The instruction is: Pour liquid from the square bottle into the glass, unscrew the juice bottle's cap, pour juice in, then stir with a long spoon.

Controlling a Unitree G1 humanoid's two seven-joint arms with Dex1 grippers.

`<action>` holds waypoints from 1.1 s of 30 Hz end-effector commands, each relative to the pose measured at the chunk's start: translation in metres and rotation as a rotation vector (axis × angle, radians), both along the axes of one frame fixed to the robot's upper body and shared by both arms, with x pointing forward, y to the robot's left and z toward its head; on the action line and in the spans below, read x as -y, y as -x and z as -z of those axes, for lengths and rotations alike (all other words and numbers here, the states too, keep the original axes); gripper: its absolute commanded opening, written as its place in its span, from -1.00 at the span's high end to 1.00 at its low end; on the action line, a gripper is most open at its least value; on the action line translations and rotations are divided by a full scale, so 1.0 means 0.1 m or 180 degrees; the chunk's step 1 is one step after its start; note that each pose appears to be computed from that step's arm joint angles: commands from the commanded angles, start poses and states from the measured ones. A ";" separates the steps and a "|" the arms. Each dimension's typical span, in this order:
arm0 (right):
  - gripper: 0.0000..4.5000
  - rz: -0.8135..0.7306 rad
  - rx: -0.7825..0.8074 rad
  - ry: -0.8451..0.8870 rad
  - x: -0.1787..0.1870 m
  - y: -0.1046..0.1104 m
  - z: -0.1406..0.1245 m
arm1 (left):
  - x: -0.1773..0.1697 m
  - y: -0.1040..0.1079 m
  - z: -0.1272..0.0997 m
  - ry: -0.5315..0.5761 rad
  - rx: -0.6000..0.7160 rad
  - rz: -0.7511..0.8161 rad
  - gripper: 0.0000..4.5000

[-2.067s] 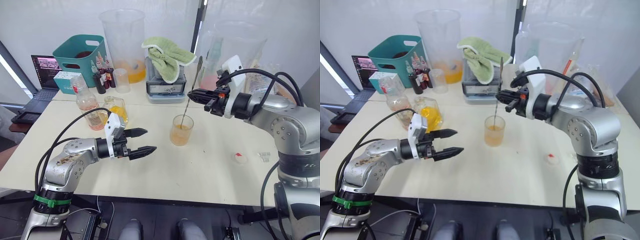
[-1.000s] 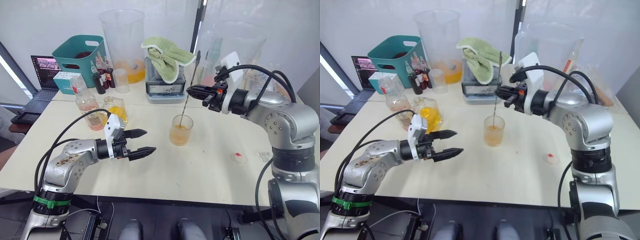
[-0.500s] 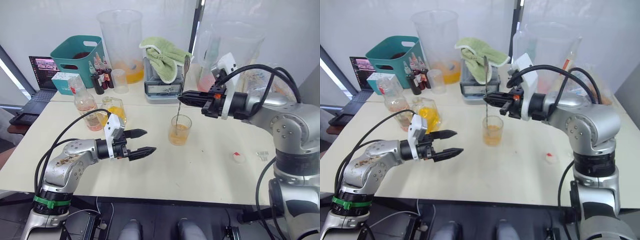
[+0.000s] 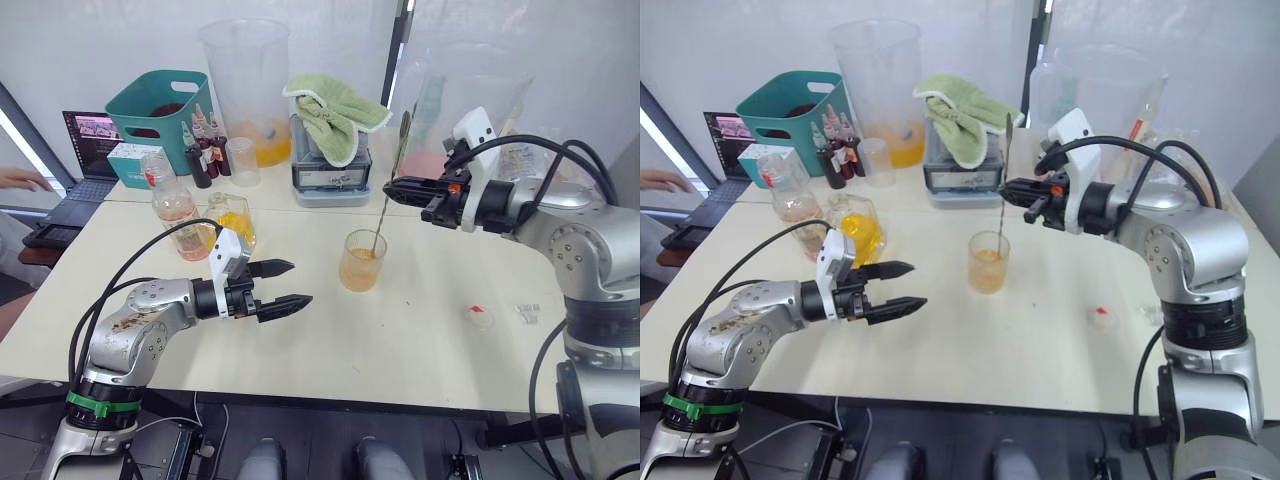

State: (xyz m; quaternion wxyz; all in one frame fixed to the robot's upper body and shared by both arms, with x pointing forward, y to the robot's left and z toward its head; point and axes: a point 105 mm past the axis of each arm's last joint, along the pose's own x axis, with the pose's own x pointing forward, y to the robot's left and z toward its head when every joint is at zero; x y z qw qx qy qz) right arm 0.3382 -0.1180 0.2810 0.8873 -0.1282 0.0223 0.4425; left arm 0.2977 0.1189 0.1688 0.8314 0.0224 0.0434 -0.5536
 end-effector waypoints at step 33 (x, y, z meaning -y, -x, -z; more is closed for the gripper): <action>1.00 -0.0031 -0.0028 -0.1131 0.15 0.18 -0.66 | 0.01 0.06 -0.12 0.0023 0.0148 0.0060 -0.99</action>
